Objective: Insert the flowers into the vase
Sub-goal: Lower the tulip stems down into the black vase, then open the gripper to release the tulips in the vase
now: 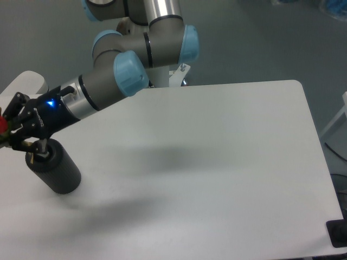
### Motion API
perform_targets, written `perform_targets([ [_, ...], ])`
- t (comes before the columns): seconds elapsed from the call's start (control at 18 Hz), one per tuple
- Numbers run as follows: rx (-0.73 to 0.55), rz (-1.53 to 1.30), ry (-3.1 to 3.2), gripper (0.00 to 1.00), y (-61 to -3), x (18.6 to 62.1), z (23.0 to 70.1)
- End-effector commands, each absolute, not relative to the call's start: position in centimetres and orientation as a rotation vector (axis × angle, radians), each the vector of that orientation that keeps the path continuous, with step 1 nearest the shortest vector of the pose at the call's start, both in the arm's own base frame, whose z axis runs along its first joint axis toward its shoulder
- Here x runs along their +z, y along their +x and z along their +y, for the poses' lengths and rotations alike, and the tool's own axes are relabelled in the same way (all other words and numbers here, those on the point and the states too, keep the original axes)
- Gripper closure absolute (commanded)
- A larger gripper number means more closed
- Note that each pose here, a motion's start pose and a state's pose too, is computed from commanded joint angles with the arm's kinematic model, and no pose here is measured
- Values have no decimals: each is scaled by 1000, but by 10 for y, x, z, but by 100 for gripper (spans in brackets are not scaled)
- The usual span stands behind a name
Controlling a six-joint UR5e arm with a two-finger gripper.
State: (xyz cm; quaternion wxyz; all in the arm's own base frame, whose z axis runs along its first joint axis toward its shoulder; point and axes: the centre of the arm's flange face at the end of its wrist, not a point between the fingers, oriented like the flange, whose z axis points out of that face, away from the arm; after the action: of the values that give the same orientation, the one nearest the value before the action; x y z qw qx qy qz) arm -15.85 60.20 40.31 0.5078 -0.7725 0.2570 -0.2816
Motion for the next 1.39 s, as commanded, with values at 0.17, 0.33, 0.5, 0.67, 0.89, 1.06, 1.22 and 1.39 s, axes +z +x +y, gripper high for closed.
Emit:
perform_targets([
  [0.17,-663,667,-1855,97,-156,378,599],
  [0.33,-657,700,-1845,96,-154,360,595],
  [0.5,-657,706,-1845,95,-156,351,596],
  [0.67,-661,705,-1849,93,-161,336,595],
  [0.89,-654,717,-1845,88,-165,321,590],
  [1.06,-655,705,-1850,77,-170,316,588],
  [1.22,-649,688,-1855,53,-178,314,584],
  [1.39,-642,656,-1865,28,-190,309,575],
])
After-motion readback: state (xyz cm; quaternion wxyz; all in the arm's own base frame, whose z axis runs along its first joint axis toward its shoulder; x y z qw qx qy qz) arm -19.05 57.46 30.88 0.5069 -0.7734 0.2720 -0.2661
